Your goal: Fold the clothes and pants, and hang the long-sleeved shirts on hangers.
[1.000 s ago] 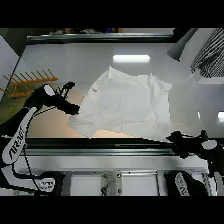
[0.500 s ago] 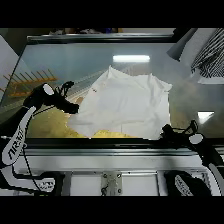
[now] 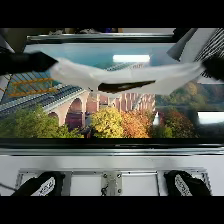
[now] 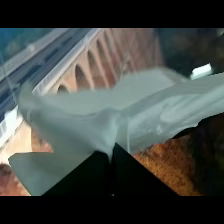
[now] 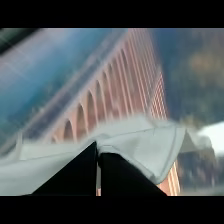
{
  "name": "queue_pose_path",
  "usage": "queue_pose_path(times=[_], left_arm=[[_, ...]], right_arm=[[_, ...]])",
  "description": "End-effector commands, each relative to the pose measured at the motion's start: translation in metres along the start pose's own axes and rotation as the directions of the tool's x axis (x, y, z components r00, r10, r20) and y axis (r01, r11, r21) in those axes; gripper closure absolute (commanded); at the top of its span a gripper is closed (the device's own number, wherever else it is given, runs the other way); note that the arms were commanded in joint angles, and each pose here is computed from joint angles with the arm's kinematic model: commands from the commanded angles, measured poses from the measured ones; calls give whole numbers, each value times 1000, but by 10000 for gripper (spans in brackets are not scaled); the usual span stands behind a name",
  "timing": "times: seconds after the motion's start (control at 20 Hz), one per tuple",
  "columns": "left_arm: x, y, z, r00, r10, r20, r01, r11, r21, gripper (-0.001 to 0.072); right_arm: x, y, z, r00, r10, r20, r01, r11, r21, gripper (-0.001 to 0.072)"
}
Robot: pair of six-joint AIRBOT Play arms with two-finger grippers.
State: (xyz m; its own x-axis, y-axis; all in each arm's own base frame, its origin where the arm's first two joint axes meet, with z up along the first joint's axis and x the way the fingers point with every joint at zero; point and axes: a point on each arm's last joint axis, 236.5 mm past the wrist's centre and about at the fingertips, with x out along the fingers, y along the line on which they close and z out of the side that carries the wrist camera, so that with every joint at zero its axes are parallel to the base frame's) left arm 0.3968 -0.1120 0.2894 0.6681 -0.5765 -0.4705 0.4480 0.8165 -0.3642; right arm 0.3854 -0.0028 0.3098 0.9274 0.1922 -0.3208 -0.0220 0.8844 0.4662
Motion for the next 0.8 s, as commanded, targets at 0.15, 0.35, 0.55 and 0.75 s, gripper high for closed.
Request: queue_pose_path(times=[0.15, 0.35, 0.55, 0.75], left_arm=[[-209, -181, 55, 871, -129, 474, -5, 962, 272, 699], [-262, -184, 46, 801, 2, 598, -161, 964, 213, 699], [-222, -130, 32, 846, 120, 520, -160, 987, 33, 699], [-110, -36, -1, 948, 195, 251, -158, 975, -159, 699]], right_arm=[[-177, 143, 122, 898, 218, 382, -88, 940, -328, 707], [-206, 157, 113, 885, 239, 400, -89, 929, -360, 706], [-161, 128, 86, 961, 157, 229, -93, 959, -267, 706], [-45, 57, 27, 986, 30, -166, -55, 987, -149, 706]])
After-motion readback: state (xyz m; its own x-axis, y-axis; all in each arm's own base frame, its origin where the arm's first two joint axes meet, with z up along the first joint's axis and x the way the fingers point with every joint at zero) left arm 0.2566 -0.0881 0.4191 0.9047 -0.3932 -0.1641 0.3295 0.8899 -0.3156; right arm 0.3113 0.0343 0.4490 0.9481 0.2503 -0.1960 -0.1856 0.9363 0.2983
